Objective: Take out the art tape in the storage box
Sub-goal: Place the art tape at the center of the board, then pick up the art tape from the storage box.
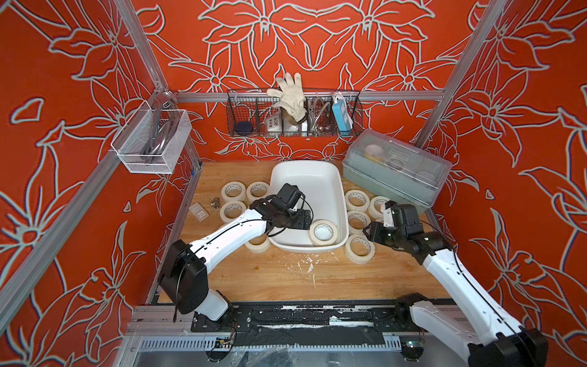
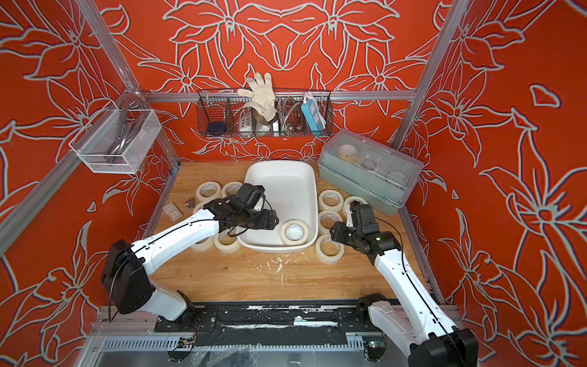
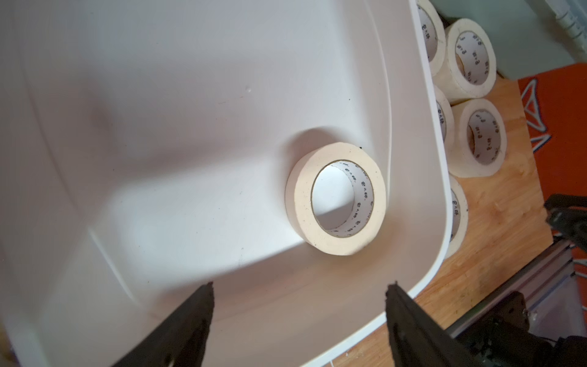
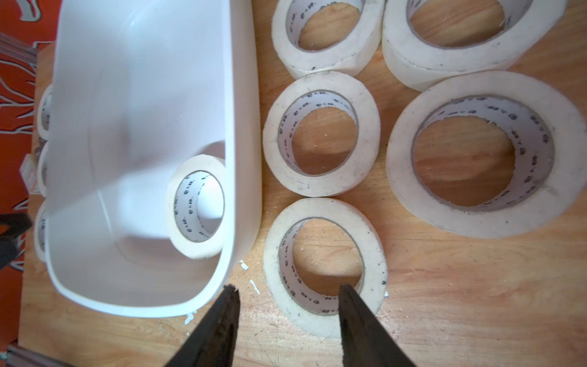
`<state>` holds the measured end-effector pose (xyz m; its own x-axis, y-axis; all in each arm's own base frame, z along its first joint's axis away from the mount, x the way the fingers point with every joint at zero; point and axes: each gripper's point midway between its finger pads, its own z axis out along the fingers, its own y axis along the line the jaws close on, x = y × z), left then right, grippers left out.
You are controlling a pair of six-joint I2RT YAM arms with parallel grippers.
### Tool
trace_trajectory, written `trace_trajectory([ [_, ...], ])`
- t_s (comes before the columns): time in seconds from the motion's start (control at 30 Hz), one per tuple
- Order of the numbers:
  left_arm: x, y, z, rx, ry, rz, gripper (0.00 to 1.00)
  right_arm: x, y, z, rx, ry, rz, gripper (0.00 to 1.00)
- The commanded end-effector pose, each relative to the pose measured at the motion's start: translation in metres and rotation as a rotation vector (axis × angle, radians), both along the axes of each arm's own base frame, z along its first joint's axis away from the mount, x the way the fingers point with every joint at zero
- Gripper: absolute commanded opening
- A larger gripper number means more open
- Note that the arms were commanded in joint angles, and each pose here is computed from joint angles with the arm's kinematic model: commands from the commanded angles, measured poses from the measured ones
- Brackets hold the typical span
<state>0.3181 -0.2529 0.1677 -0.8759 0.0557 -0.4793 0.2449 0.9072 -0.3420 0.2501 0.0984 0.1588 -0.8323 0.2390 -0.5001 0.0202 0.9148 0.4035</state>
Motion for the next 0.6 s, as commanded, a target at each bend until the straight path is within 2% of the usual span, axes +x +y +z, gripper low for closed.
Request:
trace_trajectory([
  [0.0,0.005,-0.01,0.001,0.032,-0.024,-0.128,0.83,-0.013,0.006,0.01,0.013,0.022,0.049,0.54],
  [0.2,0.017,-0.018,-0.016,0.106,-0.012,-0.201,0.81,-0.016,0.012,0.018,0.016,0.019,0.076,0.54],
  [0.43,0.033,-0.026,-0.063,0.174,0.039,-0.228,0.78,-0.018,0.014,0.013,0.0,0.043,0.101,0.54],
  [0.57,0.038,-0.035,-0.088,0.17,0.084,-0.244,0.76,-0.019,0.015,0.011,-0.006,0.051,0.11,0.54],
])
